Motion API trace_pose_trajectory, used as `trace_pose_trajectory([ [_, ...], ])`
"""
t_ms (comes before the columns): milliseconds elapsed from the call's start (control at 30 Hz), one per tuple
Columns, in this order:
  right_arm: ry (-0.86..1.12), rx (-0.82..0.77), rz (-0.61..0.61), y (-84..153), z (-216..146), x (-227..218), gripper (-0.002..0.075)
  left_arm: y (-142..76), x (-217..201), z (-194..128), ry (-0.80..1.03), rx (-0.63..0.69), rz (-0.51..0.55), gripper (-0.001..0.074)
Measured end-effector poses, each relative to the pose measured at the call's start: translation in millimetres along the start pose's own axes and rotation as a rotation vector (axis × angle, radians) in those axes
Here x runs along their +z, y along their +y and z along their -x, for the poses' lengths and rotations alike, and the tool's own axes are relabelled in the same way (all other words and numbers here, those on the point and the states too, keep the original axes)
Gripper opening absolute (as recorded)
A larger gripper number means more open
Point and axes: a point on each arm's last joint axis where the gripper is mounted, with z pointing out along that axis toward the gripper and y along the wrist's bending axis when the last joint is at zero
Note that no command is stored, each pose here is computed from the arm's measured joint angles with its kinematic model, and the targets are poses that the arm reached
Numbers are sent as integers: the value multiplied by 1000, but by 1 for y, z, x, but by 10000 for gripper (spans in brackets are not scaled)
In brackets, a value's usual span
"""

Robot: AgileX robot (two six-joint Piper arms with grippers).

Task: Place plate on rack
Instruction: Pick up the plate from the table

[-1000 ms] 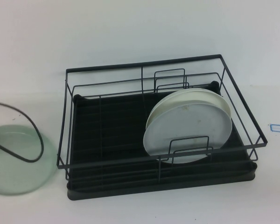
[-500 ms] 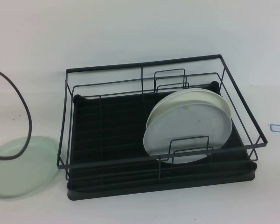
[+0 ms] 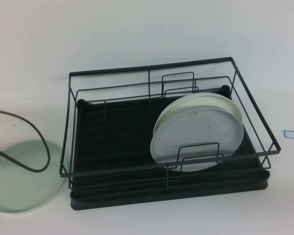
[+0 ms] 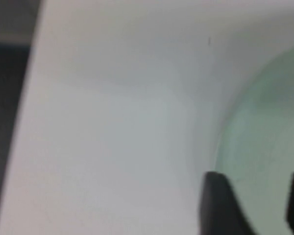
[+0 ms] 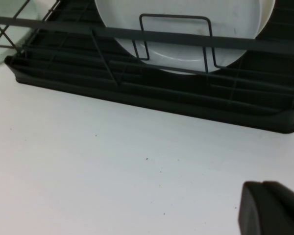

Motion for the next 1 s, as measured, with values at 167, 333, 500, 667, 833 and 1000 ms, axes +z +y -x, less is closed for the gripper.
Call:
trace_pose_trajectory([
  [167,3,0,3,0,0,0,18,-1,31,-12,105,-39,-15,402],
  [333,4,0,4,0,0,0,18,-1,47,-18,144,-47,-19,375],
  [500,4,0,4,0,0,0,18,-1,55,-21,159,-53,-21,306],
  [667,6,0,5,0,-1,0,18,-1,63,-21,151,-89,-16,104],
  [833,15,7,25,2,-1,0,18,-1,65,-20,148,-93,-16,43],
  [1000,28,16,51,5,-3,0,18,-1,51,-15,110,-80,-14,29],
])
